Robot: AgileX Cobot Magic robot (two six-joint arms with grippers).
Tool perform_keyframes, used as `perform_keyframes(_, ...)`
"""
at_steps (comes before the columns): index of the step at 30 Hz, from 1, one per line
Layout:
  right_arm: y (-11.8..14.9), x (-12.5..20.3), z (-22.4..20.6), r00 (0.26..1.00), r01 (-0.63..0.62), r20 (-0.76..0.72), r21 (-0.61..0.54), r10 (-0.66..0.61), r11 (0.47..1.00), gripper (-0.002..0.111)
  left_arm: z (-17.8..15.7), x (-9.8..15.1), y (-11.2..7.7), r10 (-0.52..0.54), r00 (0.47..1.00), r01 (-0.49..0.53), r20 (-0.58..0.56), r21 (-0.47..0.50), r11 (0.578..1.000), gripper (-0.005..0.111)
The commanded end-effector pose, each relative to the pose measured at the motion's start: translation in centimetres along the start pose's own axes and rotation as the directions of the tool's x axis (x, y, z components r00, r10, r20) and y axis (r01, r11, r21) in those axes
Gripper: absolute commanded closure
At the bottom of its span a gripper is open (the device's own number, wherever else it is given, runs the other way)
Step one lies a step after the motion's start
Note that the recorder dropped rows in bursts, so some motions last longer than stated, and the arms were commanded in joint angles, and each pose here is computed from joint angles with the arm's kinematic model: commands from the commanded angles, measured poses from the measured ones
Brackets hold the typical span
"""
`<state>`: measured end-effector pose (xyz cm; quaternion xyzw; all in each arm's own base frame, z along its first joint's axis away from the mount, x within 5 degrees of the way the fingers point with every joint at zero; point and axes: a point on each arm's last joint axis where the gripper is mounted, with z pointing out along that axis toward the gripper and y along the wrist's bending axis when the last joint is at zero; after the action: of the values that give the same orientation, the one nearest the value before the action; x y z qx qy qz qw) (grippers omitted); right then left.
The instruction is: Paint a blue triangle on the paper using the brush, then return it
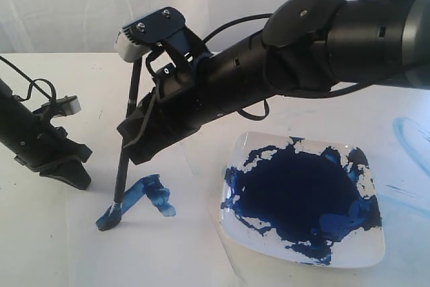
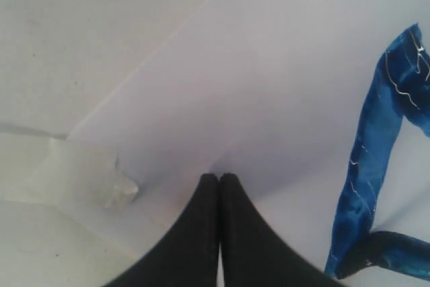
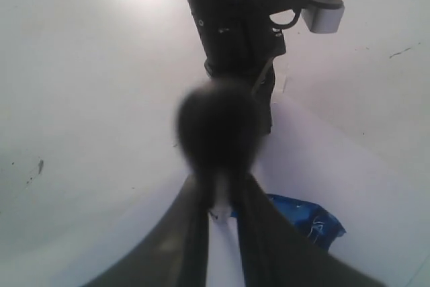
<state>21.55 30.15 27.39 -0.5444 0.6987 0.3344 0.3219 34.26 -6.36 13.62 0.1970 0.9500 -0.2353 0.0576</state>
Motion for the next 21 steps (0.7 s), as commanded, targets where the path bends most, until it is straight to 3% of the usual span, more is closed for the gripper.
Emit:
perform_keyframes(1,-0.2,0.6,0.1,0.998,0.006,-0.057,0.017,-0.005,1.000,0.108,0.4,0.4,0.2,-0.002,0.999,0.002,-0.036,0.008,1.000,0.107)
perform_keyframes(21,-0.1,0.6,-3.3,0.983,0.020,-0.185,0.159,0.010,0.987,0.108,0.4,0.4,0.1,-0.003,0.999,0.004,-0.036,0.008,1.000,0.107)
